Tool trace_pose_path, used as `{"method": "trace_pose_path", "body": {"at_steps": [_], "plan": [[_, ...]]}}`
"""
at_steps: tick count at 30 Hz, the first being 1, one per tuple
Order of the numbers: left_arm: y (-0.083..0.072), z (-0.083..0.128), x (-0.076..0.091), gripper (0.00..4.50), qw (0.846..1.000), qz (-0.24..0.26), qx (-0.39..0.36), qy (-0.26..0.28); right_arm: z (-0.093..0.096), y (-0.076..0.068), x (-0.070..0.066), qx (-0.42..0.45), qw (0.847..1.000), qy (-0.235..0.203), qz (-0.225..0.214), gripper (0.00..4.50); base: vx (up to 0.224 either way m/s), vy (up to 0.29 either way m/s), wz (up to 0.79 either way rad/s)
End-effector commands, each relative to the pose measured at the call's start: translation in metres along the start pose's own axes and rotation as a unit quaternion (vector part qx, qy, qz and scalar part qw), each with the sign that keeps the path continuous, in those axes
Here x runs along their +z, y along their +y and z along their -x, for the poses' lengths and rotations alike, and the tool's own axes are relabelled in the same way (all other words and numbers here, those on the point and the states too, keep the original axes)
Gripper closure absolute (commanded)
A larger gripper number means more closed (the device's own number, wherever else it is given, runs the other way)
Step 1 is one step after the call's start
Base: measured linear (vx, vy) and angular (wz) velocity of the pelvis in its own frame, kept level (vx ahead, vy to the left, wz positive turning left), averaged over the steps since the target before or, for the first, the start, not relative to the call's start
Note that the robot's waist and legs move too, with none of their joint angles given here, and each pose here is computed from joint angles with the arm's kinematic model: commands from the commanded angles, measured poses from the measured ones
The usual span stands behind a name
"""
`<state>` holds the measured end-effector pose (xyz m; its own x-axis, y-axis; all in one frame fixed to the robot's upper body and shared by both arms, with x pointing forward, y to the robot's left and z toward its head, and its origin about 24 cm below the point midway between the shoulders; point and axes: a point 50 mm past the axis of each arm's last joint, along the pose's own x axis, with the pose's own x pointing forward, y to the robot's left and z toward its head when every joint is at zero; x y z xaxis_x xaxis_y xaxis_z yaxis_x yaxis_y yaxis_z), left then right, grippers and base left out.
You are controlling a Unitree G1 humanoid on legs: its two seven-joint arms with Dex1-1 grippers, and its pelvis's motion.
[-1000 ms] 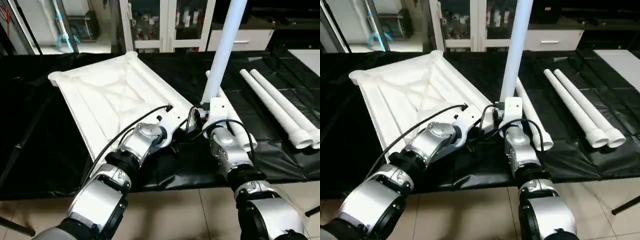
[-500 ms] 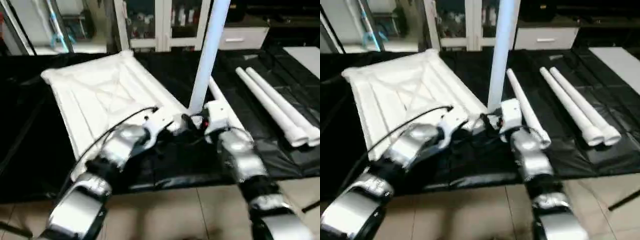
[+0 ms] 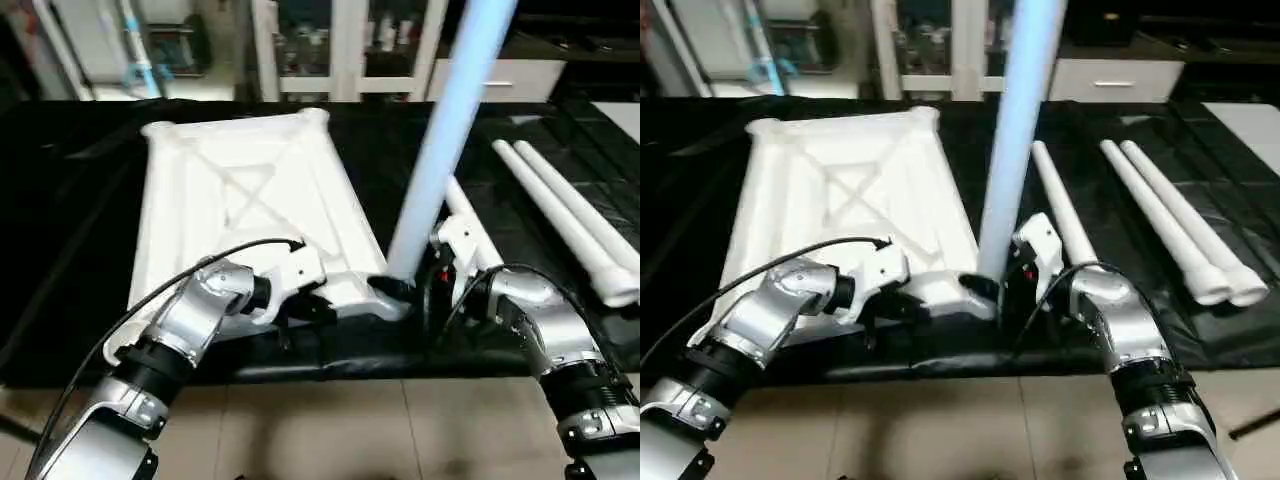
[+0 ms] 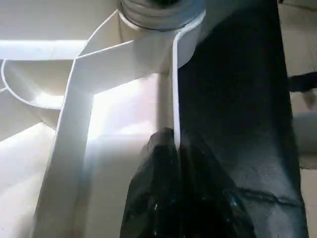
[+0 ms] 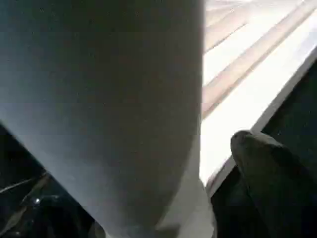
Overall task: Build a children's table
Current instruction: Rotate leg to tighten
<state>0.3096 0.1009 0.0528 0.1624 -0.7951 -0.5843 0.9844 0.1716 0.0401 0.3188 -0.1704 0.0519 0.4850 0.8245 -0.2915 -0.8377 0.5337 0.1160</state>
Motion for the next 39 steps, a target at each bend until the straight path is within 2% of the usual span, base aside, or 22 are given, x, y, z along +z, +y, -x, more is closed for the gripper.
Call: {"method": "trace_pose_path", "body": {"at_steps": [1, 3, 8, 11, 18, 30, 32, 34, 37, 38, 39], "plan": [[-0.013, -0.013, -0.01, 4.5, 0.998, 0.004, -0.053, 0.03, 0.004, -0.003, -0.003, 0.007, 1.0, 0.029, 0.006, 0.37, 0.0, 0.0, 0.0], [-0.012, -0.012, -0.01, 4.5, 0.998, 0.007, -0.05, 0.031, 0.003, -0.002, -0.004, 0.028, 0.998, 0.053, 0.023, 0.37, 0.0, 0.0, 0.0], [-0.012, -0.013, -0.012, 4.5, 0.998, 0.01, -0.049, 0.036, 0.001, -0.004, -0.005, 0.037, 0.996, 0.072, 0.034, 0.37, 0.0, 0.0, 0.0], [-0.012, -0.013, -0.011, 4.5, 0.998, 0.011, -0.049, 0.035, 0.001, -0.005, -0.004, 0.037, 0.996, 0.068, 0.032, 0.37, 0.0, 0.0, 0.0], [-0.014, -0.016, -0.014, 4.5, 0.998, 0.021, -0.054, 0.035, -0.001, -0.008, -0.003, 0.033, 0.998, 0.055, 0.021, 1.03, 0.0, 0.0, 0.0], [-0.013, -0.017, -0.014, 4.5, 0.998, 0.032, -0.051, 0.03, -0.008, -0.001, -0.009, 0.037, 0.999, 0.029, 0.006, 1.39, 0.0, 0.0, 0.0], [-0.012, -0.017, -0.014, 4.5, 0.998, 0.033, -0.046, 0.03, -0.01, -0.001, -0.008, 0.02, 1.0, 0.018, 0.01, 1.39, 0.0, 0.0, 0.0], [-0.003, -0.019, -0.011, 4.5, 0.999, 0.046, 0.001, 0.018, -0.02, -0.008, -0.008, -0.082, 0.997, -0.013, 0.004, 1.42, 0.0, 0.0, 0.0], [0.004, -0.021, -0.009, 4.5, 0.997, 0.058, 0.041, 0.011, -0.025, -0.009, -0.011, -0.13, 0.991, -0.014, 0.003, 1.52, 0.0, 0.0, 0.0], [0.009, -0.023, -0.007, 4.5, 0.996, 0.062, 0.069, 0.008, -0.03, -0.01, -0.012, -0.162, 0.987, -0.019, -0.013, 1.57, 0.0, 0.0, 0.0], [0.018, -0.027, -0.003, 4.5, 0.99, 0.07, 0.123, 0.003, -0.041, -0.009, -0.015, -0.221, 0.974, -0.029, -0.043, 1.66, 0.0, 0.0, 0.0]]}}
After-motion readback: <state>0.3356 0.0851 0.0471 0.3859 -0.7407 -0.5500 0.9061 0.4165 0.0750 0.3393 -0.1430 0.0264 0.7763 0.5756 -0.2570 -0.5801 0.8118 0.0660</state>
